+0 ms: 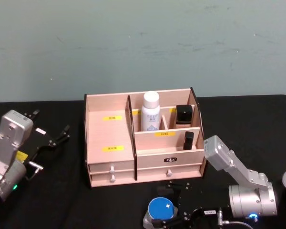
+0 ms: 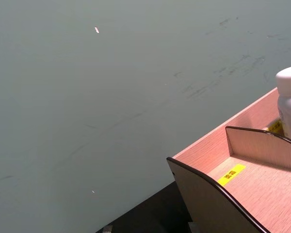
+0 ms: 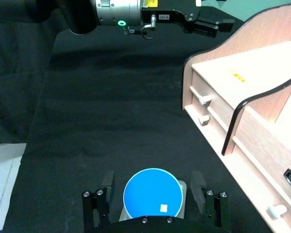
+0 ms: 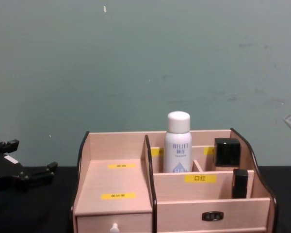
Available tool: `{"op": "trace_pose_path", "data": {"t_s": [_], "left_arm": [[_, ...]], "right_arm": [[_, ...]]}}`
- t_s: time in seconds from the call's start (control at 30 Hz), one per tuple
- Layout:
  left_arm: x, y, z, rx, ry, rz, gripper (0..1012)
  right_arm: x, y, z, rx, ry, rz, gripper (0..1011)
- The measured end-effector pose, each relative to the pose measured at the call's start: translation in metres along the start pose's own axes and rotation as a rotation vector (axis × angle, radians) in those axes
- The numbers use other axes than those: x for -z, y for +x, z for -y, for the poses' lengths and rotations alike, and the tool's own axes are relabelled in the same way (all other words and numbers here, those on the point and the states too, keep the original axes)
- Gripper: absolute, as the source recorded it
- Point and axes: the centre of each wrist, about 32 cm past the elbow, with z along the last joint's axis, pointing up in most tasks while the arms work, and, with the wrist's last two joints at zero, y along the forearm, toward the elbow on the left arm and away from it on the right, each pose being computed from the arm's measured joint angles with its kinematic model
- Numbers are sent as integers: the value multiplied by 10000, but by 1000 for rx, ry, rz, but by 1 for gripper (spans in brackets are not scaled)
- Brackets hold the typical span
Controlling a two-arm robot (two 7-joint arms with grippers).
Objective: Pick up the facial cleanser and watermelon frost from the table and place them into the tiered storage box.
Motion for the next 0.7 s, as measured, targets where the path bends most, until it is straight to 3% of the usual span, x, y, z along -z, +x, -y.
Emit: {"op": "trace_pose_path", "data": {"t_s": [0.7], "left_arm": [[0, 0, 0, 0, 0, 0, 1010]], "right_arm": [[143, -61, 21, 14, -9, -44, 1002]]}}
